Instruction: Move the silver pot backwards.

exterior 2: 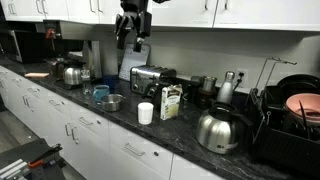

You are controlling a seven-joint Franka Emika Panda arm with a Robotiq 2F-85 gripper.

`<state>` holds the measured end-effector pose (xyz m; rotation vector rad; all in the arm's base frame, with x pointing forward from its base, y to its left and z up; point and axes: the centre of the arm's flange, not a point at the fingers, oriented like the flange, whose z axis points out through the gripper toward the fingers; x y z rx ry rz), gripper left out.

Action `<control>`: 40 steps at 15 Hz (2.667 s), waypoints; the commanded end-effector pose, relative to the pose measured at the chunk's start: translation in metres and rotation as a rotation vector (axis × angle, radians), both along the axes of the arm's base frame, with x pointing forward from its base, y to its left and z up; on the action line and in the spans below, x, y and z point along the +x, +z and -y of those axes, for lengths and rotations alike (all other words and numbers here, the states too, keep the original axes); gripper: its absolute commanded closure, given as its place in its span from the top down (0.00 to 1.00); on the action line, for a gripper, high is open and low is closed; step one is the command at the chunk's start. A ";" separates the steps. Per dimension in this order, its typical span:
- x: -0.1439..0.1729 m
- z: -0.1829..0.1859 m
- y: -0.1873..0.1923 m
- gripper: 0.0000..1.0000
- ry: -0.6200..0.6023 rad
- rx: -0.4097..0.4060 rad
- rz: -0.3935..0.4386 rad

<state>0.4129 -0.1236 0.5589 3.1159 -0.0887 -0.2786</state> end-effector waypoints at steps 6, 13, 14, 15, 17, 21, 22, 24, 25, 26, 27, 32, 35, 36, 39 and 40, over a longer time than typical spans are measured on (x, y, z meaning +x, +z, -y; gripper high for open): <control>0.000 0.000 0.000 1.00 0.000 0.000 0.001; 0.000 0.000 0.000 1.00 0.000 0.000 0.001; 0.000 0.000 0.000 1.00 0.000 0.000 0.001; 0.000 0.000 0.000 1.00 0.000 0.000 0.001; 0.005 -0.003 0.000 1.00 0.000 -0.011 0.000; 0.020 -0.029 0.001 1.00 0.042 0.033 -0.003; 0.025 -0.041 0.000 1.00 0.062 0.042 0.000; 0.033 -0.069 -0.002 1.00 0.117 0.047 0.012; 0.036 -0.084 -0.004 1.00 0.149 0.038 0.022; 0.039 -0.097 -0.006 1.00 0.178 0.037 0.023; 0.041 -0.108 -0.006 1.00 0.210 0.036 0.028; 0.037 -0.121 -0.011 1.00 0.223 0.020 0.026; 0.037 -0.119 -0.011 1.00 0.221 0.021 0.026; 0.037 -0.118 -0.011 1.00 0.221 0.021 0.027; 0.040 -0.133 -0.012 1.00 0.235 0.048 0.032; 0.042 -0.144 -0.014 1.00 0.243 0.061 0.038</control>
